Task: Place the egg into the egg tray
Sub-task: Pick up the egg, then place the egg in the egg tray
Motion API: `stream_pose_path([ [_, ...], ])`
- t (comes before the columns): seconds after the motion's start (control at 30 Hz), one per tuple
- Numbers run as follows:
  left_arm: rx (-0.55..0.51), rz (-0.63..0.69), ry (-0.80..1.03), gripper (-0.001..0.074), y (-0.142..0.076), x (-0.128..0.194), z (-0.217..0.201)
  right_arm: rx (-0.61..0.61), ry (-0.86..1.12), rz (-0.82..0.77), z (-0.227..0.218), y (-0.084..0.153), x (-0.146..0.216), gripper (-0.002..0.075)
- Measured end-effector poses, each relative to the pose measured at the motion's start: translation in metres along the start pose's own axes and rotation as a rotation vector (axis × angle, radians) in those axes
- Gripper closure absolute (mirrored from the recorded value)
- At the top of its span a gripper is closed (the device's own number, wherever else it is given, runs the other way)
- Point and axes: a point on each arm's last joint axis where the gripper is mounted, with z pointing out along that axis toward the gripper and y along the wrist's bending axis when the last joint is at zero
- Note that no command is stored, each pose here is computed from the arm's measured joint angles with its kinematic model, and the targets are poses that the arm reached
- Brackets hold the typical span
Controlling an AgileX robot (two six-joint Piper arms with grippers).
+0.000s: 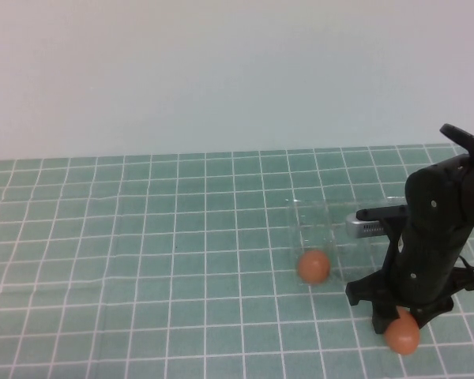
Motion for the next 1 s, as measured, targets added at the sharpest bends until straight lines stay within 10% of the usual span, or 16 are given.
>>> stream_pose_path([
  [1.0,0.000,0.000,0.000,0.0736,0.000,0.000,0.000,-0.060,-0.984,-0.326,-0.111,-0.014,0.018,0.0378],
])
